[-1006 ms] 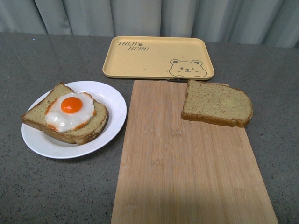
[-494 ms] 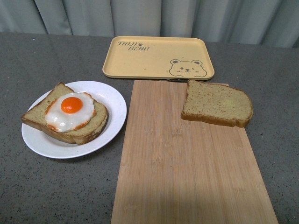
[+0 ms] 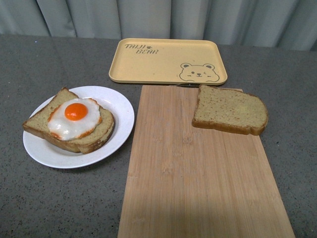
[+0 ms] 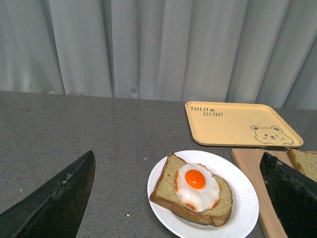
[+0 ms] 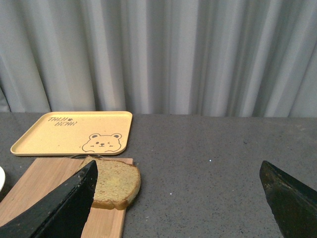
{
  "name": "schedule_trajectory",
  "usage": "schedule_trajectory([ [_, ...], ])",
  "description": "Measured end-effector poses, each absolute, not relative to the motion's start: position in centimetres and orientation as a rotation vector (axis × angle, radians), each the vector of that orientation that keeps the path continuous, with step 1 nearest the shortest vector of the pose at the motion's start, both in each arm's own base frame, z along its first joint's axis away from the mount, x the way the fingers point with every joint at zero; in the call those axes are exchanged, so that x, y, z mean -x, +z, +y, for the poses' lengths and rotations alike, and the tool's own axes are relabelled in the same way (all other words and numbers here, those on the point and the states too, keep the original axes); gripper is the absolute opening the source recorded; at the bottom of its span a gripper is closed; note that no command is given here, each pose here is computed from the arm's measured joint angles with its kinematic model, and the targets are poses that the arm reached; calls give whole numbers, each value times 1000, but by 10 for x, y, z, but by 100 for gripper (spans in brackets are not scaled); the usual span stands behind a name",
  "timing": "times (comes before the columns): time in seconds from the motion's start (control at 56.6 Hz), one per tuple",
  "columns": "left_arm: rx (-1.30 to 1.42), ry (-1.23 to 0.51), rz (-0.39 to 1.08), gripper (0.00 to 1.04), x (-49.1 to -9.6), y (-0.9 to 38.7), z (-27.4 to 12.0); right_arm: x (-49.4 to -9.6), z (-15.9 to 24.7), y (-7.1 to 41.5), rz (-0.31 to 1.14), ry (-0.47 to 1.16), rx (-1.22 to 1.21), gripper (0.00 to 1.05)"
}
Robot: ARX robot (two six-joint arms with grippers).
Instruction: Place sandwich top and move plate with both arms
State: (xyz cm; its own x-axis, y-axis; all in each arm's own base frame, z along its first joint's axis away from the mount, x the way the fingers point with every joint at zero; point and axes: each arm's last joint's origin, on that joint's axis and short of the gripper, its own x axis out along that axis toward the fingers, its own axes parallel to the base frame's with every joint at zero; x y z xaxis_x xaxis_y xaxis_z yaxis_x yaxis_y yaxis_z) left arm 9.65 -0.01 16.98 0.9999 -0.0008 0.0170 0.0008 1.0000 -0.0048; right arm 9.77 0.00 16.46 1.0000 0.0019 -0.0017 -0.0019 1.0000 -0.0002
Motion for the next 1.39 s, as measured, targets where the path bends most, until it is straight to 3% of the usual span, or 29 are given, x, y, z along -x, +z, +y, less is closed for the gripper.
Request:
schedule_trajectory([
  [0.741,4,-1,-17,98,-97,170,0,-98,0,165,2,-4,1,95],
  [0.812,4,0,-17,98,-97,170,0,-103,-1,166,66,-252,147,95],
  [0.9,5,-1,-17,98,-97,170,0,-112,-8,164,148,-337,227,95],
  [1.165,4,-1,-17,98,-97,170,0,-172,-38,168,300,-174,169,95],
  [1.395,4,-1,-17,98,-97,170,0,-233,-49,144,522,-12,-57,95],
])
